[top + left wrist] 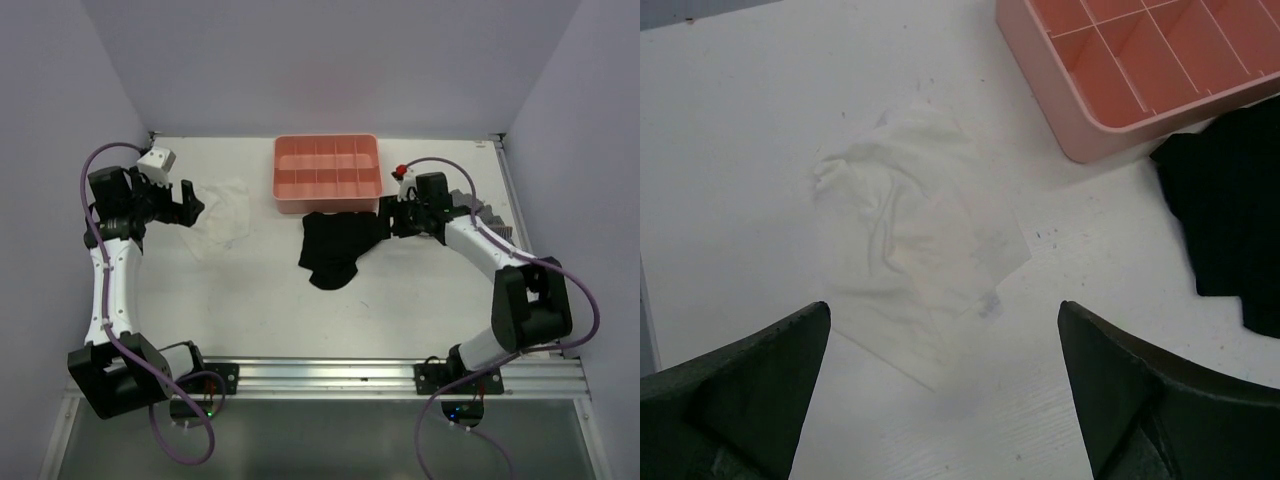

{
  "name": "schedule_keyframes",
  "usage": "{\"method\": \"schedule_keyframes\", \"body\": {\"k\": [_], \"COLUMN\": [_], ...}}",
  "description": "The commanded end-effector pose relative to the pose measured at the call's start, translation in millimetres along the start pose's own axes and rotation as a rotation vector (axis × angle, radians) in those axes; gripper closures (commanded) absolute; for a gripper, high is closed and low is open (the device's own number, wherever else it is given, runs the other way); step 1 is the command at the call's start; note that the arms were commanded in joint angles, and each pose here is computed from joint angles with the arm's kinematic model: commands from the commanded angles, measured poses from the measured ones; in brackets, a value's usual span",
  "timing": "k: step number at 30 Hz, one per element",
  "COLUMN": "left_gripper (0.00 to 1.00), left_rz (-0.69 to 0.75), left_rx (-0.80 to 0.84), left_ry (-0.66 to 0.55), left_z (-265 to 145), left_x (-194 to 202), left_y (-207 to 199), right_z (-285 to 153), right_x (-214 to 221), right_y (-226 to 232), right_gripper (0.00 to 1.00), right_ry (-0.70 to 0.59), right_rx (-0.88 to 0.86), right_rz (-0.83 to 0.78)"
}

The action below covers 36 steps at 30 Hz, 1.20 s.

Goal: Roll the underwear
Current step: Move the underwear to the center of the board

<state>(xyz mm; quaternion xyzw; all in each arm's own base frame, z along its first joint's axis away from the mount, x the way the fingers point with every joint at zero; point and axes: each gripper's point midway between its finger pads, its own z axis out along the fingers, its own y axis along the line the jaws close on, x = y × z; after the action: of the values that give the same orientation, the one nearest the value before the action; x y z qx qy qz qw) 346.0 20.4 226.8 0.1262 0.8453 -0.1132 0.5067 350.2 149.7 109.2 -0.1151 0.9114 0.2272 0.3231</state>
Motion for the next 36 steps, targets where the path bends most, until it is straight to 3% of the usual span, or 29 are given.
{"method": "schedule_keyframes", "body": {"k": [1, 13, 19, 20, 24, 25, 30, 34, 36], "left_gripper": [0.0, 0.0, 0.0, 0.0, 0.0, 0.0, 0.03, 0.1, 0.14], "left_rz": [0.028, 0.017, 0.02, 0.022, 0.06, 0.071, 0.18, 0.306, 0.397], "left_rx": [0.025, 0.032, 0.054, 0.058, 0.121, 0.13, 0.245, 0.399, 0.489], "left_ry": [-0.077, -0.064, -0.069, -0.066, -0.071, -0.074, -0.111, -0.138, -0.129], "left_z": [-4.2, -1.4, -0.4, -0.1, -3.6, -5.2, -14.3, -21.5, -19.8], "left_x": [-22.5, -18.0, -19.5, -18.7, -19.0, -19.5, -17.5, -11.4, -2.1], "left_y": [-5.0, -4.9, -8.2, -8.7, -20.4, -22.7, -46.5, -78.5, -105.0], "right_z": [24.8, 79.0, 104.4, 104.9, 74.6, 63.5, -8.0, -35.3, -43.8], "right_x": [-19.5, -30.6, -13.0, -11.0, -16.3, -19.6, -21.2, 13.6, 44.2], "right_y": [-1.1, -22.0, -20.9, -15.0, 11.5, 19.6, 87.6, 115.9, 127.4], "right_gripper": [0.35, 0.38, 0.55, 0.66, 0.95, 0.98, 1.0, 1.0, 1.0], "right_ry": [-0.097, -0.172, -0.097, -0.087, -0.148, -0.166, -0.213, -0.144, -0.074], "right_rx": [0.026, 0.069, 0.017, -0.019, -0.129, -0.158, -0.425, -0.54, -0.595], "right_rz": [0.024, 0.066, 0.071, 0.062, -0.011, -0.046, -0.28, -0.581, -0.651]}}
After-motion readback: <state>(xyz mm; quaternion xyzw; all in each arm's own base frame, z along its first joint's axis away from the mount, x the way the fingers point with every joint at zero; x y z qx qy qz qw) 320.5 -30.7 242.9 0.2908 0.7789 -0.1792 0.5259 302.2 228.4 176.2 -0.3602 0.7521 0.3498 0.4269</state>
